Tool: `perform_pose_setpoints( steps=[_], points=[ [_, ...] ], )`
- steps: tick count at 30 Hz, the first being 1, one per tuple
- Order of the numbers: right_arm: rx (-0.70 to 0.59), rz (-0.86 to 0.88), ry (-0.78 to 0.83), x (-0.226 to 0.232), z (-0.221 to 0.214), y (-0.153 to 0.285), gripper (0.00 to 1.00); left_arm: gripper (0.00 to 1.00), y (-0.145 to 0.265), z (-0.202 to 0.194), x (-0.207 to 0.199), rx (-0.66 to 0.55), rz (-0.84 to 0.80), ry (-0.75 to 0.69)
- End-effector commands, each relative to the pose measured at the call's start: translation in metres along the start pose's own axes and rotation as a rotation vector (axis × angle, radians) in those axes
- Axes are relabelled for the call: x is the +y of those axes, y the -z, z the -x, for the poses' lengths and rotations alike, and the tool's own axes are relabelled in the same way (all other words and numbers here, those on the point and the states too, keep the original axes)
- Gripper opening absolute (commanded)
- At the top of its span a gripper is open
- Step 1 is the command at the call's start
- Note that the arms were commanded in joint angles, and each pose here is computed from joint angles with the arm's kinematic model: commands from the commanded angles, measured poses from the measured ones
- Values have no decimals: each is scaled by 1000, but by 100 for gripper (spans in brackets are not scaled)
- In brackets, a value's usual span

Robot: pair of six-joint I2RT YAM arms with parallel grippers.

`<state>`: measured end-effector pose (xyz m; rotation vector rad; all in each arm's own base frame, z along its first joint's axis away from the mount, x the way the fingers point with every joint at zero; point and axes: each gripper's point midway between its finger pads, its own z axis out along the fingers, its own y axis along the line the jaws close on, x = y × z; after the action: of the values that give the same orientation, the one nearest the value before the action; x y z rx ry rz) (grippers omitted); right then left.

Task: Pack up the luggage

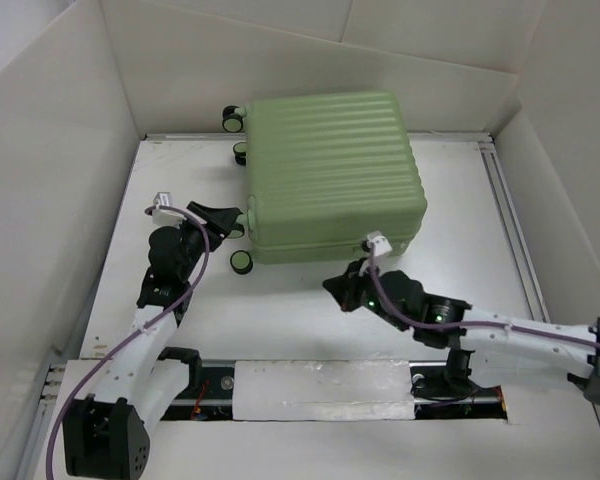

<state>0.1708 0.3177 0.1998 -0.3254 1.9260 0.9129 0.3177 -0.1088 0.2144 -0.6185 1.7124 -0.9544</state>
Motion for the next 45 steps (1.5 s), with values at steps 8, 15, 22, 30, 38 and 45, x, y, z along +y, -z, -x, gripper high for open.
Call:
perform_pose_setpoints(
  steps=[8,15,22,30,38,45],
  points=[
    [-289,-501,-269,-159,10,77,43,0,15,30,-43,-57,-113,-74],
    [-298,-613,-181,-212,41,72,43,0,14,25,-40,-47,-118,-75],
    [-352,-514,-105,-230,76,62,40,0,17,22,-35,-46,-116,-74],
    [-290,-308,23,-210,83,39,43,0,17,23,-37,-51,-123,-85],
    [-270,-316,15,-216,83,32,44,0,15,23,-36,-50,-122,-85],
    [-270,-357,-12,-226,78,29,37,0,13,21,-39,-42,-145,-56]
  ],
)
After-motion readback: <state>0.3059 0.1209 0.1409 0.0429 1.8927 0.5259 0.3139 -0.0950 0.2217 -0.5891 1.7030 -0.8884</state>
